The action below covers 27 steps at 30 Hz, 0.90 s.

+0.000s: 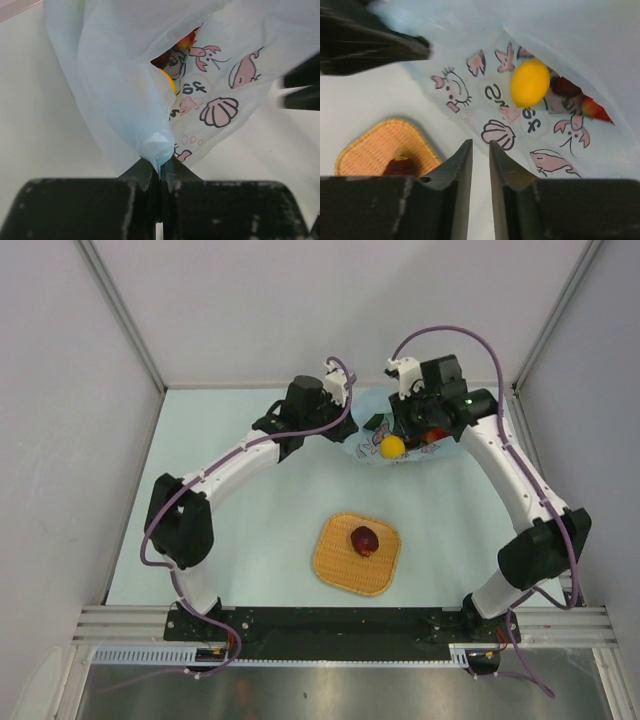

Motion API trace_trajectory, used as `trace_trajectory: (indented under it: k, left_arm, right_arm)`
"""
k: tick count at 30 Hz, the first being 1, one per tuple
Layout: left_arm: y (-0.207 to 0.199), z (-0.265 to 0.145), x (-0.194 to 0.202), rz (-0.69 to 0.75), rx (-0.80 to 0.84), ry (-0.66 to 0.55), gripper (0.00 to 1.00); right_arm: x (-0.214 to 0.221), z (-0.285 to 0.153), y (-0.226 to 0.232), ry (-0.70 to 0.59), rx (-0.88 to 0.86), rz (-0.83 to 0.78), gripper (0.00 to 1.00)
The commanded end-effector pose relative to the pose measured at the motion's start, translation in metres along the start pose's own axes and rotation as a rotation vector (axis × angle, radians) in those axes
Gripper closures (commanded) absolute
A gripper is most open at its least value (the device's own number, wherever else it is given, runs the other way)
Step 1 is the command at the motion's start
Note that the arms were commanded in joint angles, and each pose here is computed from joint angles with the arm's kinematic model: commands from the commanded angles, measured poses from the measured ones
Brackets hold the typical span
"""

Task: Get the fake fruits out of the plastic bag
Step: Adjust the plastic bag at the center of the board.

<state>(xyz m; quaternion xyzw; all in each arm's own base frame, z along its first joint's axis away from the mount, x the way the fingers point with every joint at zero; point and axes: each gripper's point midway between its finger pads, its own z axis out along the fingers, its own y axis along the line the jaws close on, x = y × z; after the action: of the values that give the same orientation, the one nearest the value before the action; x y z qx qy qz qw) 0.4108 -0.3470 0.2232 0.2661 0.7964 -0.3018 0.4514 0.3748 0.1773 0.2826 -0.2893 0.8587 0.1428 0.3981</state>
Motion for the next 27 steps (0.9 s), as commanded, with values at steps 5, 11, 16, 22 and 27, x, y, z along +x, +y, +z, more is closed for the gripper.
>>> trace_trajectory:
  k: [5,11,16,22,27]
  left_arm:
    - [-0.046,-0.055,-0.046,-0.056,0.142,-0.12,1.0]
    - [-0.062,-0.075,-0.046,-0.073,0.204,-0.12,1.0]
    - [-0.063,-0.089,-0.027,-0.029,0.205,-0.1,1.0]
    - [-0.053,-0.075,0.014,-0.062,0.186,-0.026,0.99]
    - [-0.051,-0.076,0.016,-0.046,0.176,-0.02,0.92]
  right_arm:
    - [0.094,0.088,-0.077,0.224,0.243,0.089,0.8]
    - [0.151,0.073,-0.104,0.347,0.306,0.089,0.78]
    - [0.205,0.038,-0.038,0.417,0.178,0.084,0.76]
    - [0.138,0.043,-0.026,0.183,0.12,0.051,0.71]
    - [0.116,0.07,-0.029,0.16,0.109,0.04,0.58]
